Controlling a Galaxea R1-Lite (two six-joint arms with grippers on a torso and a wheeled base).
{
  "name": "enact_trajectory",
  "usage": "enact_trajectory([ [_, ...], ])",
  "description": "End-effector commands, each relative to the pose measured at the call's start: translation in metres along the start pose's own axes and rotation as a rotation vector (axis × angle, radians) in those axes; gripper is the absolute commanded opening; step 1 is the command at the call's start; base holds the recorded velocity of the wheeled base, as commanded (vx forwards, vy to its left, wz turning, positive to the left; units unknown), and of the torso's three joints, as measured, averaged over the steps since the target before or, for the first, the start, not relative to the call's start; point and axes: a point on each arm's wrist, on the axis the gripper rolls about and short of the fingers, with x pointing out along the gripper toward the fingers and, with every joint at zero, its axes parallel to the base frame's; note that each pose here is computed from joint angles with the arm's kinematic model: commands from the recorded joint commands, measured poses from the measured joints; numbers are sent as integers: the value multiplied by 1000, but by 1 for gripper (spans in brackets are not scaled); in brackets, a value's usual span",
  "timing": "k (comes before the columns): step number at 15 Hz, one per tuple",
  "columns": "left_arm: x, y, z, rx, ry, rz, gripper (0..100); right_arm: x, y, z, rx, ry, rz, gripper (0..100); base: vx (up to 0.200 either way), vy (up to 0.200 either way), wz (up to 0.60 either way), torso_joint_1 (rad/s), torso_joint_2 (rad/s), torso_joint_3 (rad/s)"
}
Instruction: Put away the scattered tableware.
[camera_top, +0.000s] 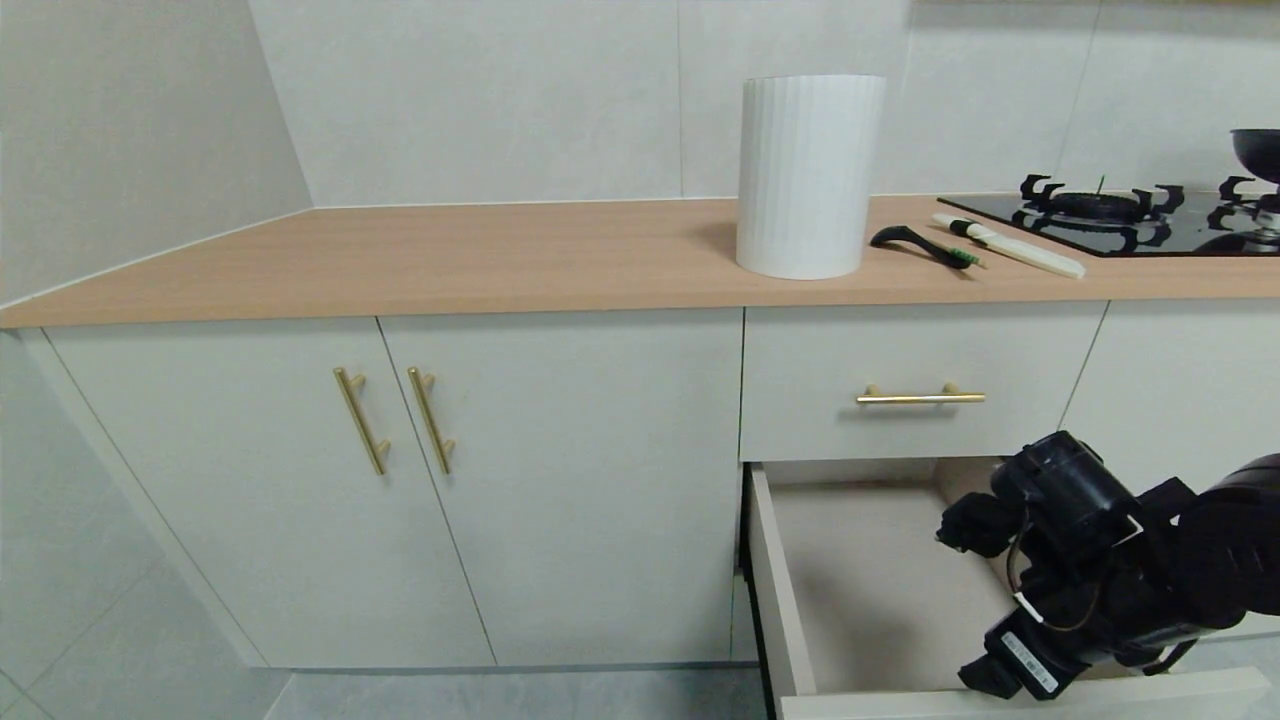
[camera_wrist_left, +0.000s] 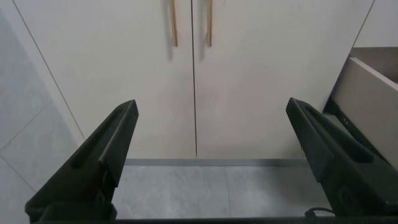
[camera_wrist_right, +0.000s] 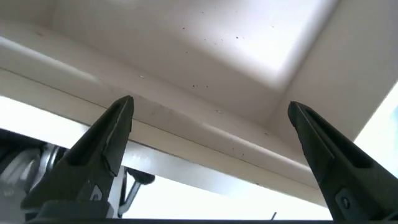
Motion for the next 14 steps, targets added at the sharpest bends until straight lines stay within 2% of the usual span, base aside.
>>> enact_trajectory([
  [1, 0, 0, 0, 0, 0, 1, 100, -12, 5, -6, -44, 2, 11, 100, 0, 0, 0, 0, 0, 0],
  [6, 0, 0, 0, 0, 0, 1, 100, -27, 18, -25, -170, 114, 36, 100, 0, 0, 0, 0, 0, 0],
  [9, 0, 0, 0, 0, 0, 1, 100, -29, 18, -19, -158, 89, 24, 100, 0, 0, 0, 0, 0, 0],
  [13, 0, 0, 0, 0, 0, 1, 100, -33, 14, 0, -18, -46, 0, 100, 0, 0, 0, 0, 0, 0],
  [14, 0, 0, 0, 0, 0, 1, 100, -36, 11, 14, 94, -145, 4, 100, 0, 0, 0, 0, 0, 0],
])
